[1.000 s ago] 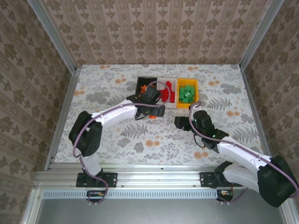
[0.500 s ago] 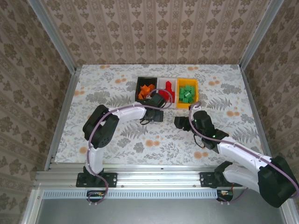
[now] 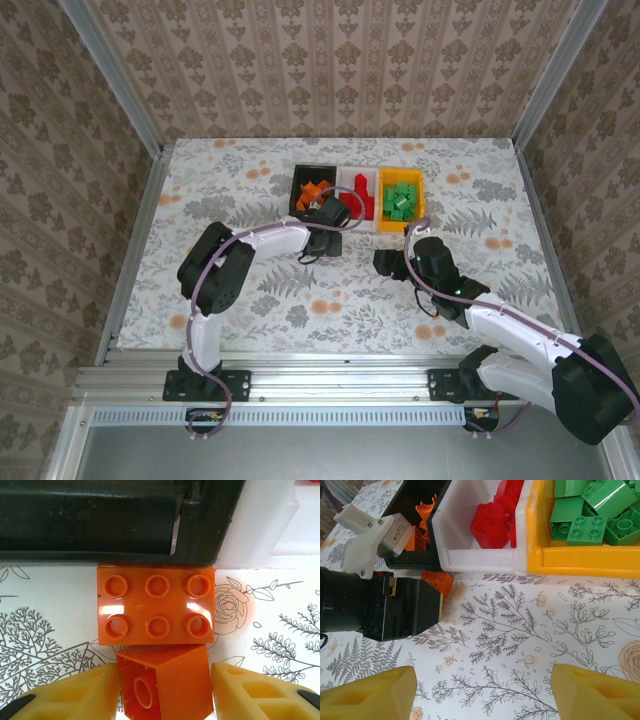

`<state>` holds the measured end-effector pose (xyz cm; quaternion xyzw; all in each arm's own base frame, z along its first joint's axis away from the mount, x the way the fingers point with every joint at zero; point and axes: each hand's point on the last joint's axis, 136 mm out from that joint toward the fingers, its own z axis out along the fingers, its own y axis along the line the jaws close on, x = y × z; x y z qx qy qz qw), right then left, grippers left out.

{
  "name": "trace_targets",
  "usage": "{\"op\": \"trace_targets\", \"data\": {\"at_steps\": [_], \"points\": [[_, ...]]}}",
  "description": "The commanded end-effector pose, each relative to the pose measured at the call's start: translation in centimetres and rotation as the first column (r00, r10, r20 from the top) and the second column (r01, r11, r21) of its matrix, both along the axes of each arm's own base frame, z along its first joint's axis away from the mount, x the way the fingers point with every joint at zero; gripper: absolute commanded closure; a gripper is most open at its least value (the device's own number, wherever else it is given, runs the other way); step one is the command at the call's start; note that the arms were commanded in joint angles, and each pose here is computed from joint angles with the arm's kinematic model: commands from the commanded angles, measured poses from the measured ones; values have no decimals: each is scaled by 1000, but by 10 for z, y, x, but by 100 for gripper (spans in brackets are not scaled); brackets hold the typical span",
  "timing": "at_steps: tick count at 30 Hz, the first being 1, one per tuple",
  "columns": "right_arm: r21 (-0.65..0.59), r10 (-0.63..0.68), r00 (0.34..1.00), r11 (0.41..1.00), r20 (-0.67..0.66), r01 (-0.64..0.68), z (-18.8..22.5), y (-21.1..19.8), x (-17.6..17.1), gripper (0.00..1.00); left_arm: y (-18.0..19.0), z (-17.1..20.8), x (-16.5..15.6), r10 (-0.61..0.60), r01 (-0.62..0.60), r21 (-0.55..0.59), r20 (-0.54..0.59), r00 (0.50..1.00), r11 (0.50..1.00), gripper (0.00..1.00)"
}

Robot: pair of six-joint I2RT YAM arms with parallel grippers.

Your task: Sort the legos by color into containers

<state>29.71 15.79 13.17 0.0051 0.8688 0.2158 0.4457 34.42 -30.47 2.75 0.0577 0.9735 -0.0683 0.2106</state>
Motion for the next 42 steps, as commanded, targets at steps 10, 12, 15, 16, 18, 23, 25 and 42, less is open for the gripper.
{"op": "trace_targets", "data": {"at_steps": [10,12,15,16,18,23,25,42], "points": [[-22,-1,1000,1000,19,2,3,-1,0,28,-4,28,-6,-36,37,-14,37,999,999,53],[-22,0,1000,1000,19,0,3,0,0,28,-6,39,-6,-46,47,-19,57,997,999,53],[-22,2,1000,1000,19,-1,3,0,-1,28,-5,58,-1,-53,55,-18,96,994,998,52],[-22,3,1000,1000,19,-3,3,1,-1,28,-3,63,2,-52,54,-12,112,992,998,52],[-23,2,1000,1000,19,-2,3,0,-1,28,0,74,12,-53,54,-3,138,989,999,52],[-23,2,1000,1000,19,-2,3,0,-1,28,13,100,55,-37,39,-7,191,981,999,52],[-23,1,1000,1000,19,-1,3,0,-1,28,14,110,74,-42,46,-13,211,977,999,52],[-39,-4,1000,999,25,5,4,-2,-2,28,15,92,166,-64,68,-14,202,977,998,48]]}}
